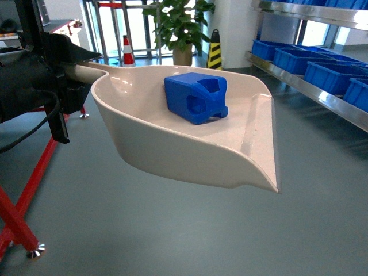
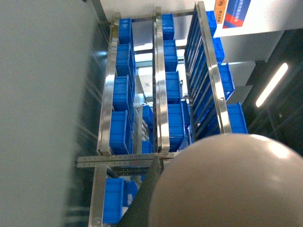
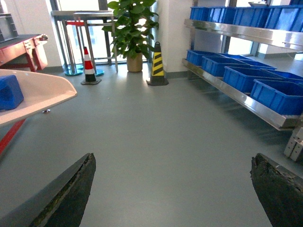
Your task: Place part in tray to right shelf
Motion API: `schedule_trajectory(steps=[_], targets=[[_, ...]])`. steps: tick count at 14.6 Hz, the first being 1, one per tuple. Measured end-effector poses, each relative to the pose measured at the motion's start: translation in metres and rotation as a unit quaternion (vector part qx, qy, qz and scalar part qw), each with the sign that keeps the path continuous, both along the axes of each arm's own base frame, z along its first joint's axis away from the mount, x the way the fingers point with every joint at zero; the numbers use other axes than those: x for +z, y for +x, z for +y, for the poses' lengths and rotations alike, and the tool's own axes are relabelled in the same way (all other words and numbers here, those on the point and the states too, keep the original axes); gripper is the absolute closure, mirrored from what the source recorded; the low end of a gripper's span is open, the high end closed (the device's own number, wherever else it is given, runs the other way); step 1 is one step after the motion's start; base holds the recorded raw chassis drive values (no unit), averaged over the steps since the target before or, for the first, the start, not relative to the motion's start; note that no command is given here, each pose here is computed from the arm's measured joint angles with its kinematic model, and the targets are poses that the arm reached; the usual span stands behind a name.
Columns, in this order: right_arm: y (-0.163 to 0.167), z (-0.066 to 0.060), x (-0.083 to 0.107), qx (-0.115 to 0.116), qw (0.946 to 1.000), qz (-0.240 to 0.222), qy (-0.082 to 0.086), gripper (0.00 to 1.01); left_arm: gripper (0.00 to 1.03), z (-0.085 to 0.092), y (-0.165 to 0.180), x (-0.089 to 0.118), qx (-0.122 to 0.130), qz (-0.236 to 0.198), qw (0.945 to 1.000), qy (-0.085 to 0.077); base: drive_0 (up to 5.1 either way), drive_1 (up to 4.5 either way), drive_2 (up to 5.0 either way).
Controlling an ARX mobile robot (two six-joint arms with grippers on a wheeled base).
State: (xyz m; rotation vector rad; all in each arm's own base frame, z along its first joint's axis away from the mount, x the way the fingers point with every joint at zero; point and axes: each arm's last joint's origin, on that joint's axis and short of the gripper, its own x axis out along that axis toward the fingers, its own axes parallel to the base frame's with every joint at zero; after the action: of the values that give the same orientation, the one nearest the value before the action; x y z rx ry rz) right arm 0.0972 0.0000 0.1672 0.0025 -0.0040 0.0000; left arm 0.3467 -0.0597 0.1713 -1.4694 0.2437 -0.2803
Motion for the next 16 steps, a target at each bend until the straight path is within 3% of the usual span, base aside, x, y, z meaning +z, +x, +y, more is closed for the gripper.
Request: schedule_trajectory(steps=[16], targets=[[0.0, 0.0, 0.0, 0.0, 1.0, 0.0, 0.0, 0.03, 0.91, 0.0, 0.0, 0.0, 0.001, 0.0, 1.0, 0.0, -1.6, -1.58, -1.6]])
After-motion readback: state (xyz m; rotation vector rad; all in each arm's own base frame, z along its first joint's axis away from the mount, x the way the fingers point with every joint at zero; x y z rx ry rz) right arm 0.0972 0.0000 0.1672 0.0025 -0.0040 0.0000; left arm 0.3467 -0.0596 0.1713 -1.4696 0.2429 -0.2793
